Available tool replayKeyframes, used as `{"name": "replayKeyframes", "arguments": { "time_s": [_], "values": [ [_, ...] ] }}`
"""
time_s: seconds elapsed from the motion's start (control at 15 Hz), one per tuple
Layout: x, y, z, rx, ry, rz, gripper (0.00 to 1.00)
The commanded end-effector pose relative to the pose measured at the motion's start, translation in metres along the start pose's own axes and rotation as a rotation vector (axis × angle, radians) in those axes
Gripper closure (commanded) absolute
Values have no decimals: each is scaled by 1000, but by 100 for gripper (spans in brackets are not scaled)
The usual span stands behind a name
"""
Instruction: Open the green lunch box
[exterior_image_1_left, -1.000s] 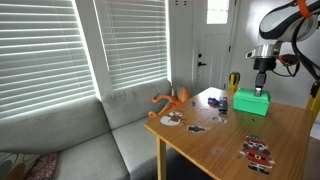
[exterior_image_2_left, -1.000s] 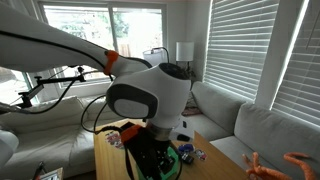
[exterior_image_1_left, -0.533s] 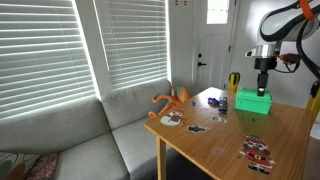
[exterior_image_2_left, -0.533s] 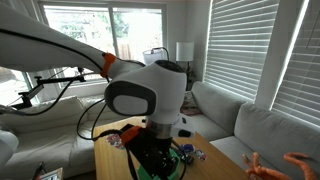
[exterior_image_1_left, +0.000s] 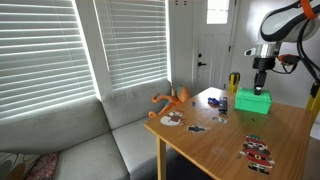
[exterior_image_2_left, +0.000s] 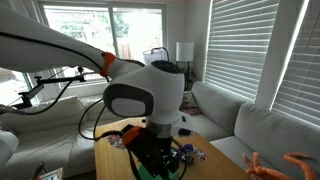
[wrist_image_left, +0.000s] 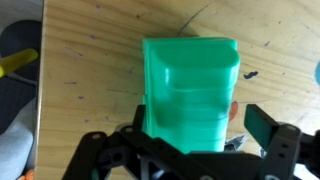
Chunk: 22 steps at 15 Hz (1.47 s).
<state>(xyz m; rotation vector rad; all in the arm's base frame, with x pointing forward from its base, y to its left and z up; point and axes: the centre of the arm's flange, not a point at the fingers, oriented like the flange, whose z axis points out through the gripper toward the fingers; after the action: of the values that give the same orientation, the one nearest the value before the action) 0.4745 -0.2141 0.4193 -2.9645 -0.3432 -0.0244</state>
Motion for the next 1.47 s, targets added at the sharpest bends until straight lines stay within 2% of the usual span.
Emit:
{"name": "replayKeyframes", "arguments": {
  "time_s": [0.0, 0.07, 0.13, 0.27, 0.47, 0.6, 1.0, 1.2, 1.4],
  "values": [
    [-3, -4, 7, 40, 27, -12, 0],
    [-2, -4, 7, 43, 30, -15, 2],
    [-2, -2, 8, 41, 34, -18, 26],
    [-2, -1, 8, 42, 30, -21, 31],
    [-2, -3, 3, 29, 37, -25, 52],
    [-1, -9, -2, 20, 42, -34, 55],
    [5, -23, -2, -15, 15, -84, 56],
    [8, -32, -6, -69, -4, -122, 56],
    [12, -41, -12, -164, -13, -182, 56]
  ]
}}
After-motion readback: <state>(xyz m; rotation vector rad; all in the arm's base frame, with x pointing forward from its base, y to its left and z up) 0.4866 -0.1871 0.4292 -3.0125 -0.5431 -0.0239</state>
